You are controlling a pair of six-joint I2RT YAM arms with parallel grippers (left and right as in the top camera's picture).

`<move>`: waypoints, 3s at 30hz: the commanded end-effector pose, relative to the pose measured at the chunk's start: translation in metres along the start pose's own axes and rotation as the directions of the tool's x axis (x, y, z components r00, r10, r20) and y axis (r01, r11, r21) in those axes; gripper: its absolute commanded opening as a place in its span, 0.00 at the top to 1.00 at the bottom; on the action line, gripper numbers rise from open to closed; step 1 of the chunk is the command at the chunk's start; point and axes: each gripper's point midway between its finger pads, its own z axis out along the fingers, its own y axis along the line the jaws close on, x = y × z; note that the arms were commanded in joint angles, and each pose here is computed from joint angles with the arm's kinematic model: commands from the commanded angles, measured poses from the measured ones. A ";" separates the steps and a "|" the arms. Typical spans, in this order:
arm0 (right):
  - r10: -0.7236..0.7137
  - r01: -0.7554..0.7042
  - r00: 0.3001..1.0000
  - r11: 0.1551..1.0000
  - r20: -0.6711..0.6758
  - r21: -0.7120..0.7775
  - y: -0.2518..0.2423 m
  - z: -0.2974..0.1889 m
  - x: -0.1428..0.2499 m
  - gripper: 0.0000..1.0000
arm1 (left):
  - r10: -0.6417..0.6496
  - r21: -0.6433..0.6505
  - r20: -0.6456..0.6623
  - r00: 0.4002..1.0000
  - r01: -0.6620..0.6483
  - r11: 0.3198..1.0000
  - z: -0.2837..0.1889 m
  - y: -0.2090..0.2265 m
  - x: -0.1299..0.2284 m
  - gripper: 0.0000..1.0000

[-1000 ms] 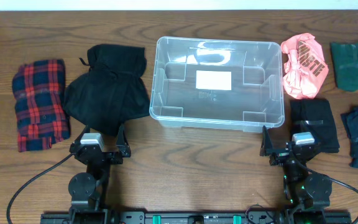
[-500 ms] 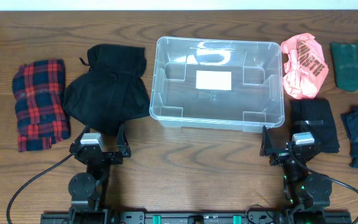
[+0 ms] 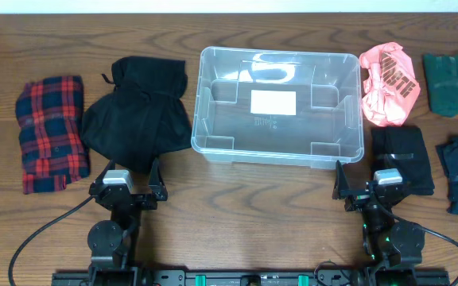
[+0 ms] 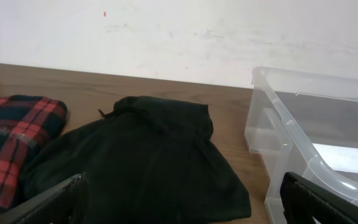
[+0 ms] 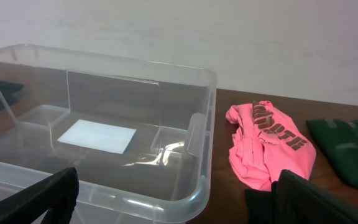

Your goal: Pack container

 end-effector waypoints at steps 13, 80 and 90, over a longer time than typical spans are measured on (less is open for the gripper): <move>-0.011 0.011 1.000 1.000 -0.002 0.012 -0.002 0.000 0.001 0.01 | 0.008 0.006 -0.047 0.999 -0.008 1.000 0.000 0.000 0.014 0.02; 0.235 -0.234 0.877 0.971 -0.419 0.056 0.002 -0.040 -0.119 0.01 | 0.008 0.006 -0.047 0.999 -0.008 1.000 0.000 0.000 0.014 0.02; 0.228 -0.253 0.507 0.961 -0.831 0.109 0.014 -0.021 -0.072 0.37 | 0.008 0.006 -0.048 0.999 -0.008 1.000 0.000 0.000 0.014 0.02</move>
